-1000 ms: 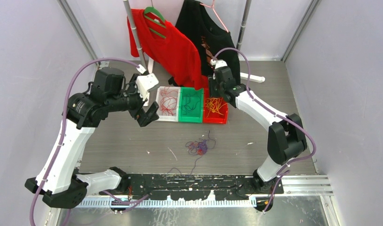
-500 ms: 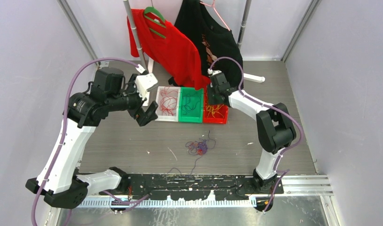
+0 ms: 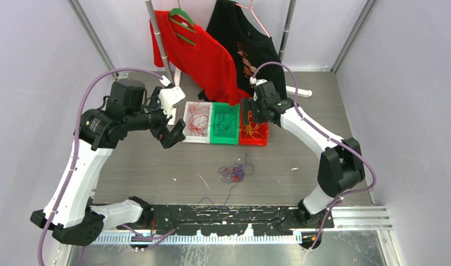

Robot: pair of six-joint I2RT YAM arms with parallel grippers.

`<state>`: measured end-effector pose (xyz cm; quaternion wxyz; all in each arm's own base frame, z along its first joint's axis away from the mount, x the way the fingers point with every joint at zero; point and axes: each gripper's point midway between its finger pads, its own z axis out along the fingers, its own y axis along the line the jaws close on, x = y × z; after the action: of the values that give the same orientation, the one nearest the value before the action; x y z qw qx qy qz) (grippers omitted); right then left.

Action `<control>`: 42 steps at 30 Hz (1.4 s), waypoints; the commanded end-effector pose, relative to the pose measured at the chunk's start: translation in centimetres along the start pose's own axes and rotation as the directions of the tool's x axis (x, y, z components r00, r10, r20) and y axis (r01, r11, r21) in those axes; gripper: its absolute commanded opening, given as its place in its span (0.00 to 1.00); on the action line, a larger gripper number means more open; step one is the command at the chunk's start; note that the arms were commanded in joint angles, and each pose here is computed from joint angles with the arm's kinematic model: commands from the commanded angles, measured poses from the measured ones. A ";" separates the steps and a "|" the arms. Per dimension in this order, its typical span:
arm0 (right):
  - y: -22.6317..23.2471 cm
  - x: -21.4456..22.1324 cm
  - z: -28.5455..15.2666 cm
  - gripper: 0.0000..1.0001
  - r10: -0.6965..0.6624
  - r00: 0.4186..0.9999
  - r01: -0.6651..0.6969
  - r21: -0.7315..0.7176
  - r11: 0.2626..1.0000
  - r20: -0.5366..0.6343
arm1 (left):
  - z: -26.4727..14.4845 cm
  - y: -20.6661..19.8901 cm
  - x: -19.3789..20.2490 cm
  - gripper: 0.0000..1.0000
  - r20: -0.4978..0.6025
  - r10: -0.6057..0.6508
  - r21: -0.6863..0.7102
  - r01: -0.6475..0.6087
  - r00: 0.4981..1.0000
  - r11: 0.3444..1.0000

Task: Untangle the cables

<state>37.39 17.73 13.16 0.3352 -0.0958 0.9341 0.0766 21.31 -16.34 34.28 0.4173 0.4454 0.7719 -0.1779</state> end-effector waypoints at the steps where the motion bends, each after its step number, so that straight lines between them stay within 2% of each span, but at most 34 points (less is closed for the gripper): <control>1: 1.5 -3.4 -3.5 0.93 0.048 0.994 -0.040 -0.081 0.996 0.095 | -0.6 0.0 -1.2 0.99 0.048 0.023 0.000 -0.023 0.999 1.000; 3: 2.0 -3.6 -3.7 0.93 0.071 0.993 -0.060 -0.110 0.992 0.096 | -0.7 0.0 -1.1 0.99 0.048 0.021 0.001 -0.021 0.999 1.000; 5: 2.5 -4.1 -3.6 0.87 0.099 0.990 -0.085 -0.134 0.987 0.104 | -0.6 0.0 -1.1 0.99 0.046 0.020 0.003 -0.020 0.999 1.000; 9: 2.8 -4.7 -2.1 0.65 0.138 0.983 -0.119 -0.145 0.982 0.123 | -0.7 -0.1 -1.0 0.99 0.046 0.020 0.007 -0.020 0.999 1.000; 12: 2.6 -5.3 0.1 0.43 0.163 0.978 -0.148 -0.121 0.982 0.132 | -0.4 -0.1 -0.8 0.99 0.042 0.017 0.009 -0.018 0.999 1.000; 18: 1.4 -6.0 4.3 0.16 0.168 0.971 -0.165 -0.034 0.986 0.169 | -0.4 0.1 -0.7 0.99 0.041 0.018 0.006 -0.018 0.999 1.000; 22: -0.3 -5.1 6.4 0.08 0.133 0.976 -0.145 0.060 0.988 0.171 | -0.5 0.3 -0.5 1.00 0.035 0.018 0.000 -0.018 0.999 1.000; 27: -1.1 -2.7 8.2 0.07 0.103 0.987 -0.116 0.108 0.987 0.122 | -0.3 0.5 -0.1 0.99 0.026 0.010 -0.001 -0.010 1.000 1.000; 32: -1.2 -1.9 7.0 0.10 0.078 0.983 -0.100 0.128 0.987 0.168 | 0.2 0.4 0.6 0.99 0.012 -0.006 0.019 0.006 1.000 1.000; 35: -0.4 -3.6 3.8 0.21 0.054 0.964 -0.087 0.117 0.989 0.260 | 0.7 0.1 1.3 0.99 -0.008 -0.017 0.038 0.017 1.000 0.999; 40: 1.1 -6.1 -2.5 0.59 -0.021 0.917 -0.032 0.125 0.992 0.398 | 1.6 -0.1 2.9 0.99 -0.054 -0.023 0.054 0.026 0.998 0.998; 41: 1.5 -6.5 -3.8 0.71 -0.036 0.908 -0.020 0.128 0.992 0.417 | 1.7 -0.1 3.2 0.99 -0.064 -0.021 0.055 0.024 0.998 0.998; 42: 1.8 -6.8 -5.2 0.92 -0.044 0.901 -0.014 0.130 0.991 0.431 | 1.9 0.0 3.6 0.99 -0.079 -0.020 0.057 0.024 0.997 0.998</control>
<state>39.16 18.78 12.39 0.4351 -0.0647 0.8977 0.0247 21.38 -15.63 30.62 0.3722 0.4439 0.7938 -0.1854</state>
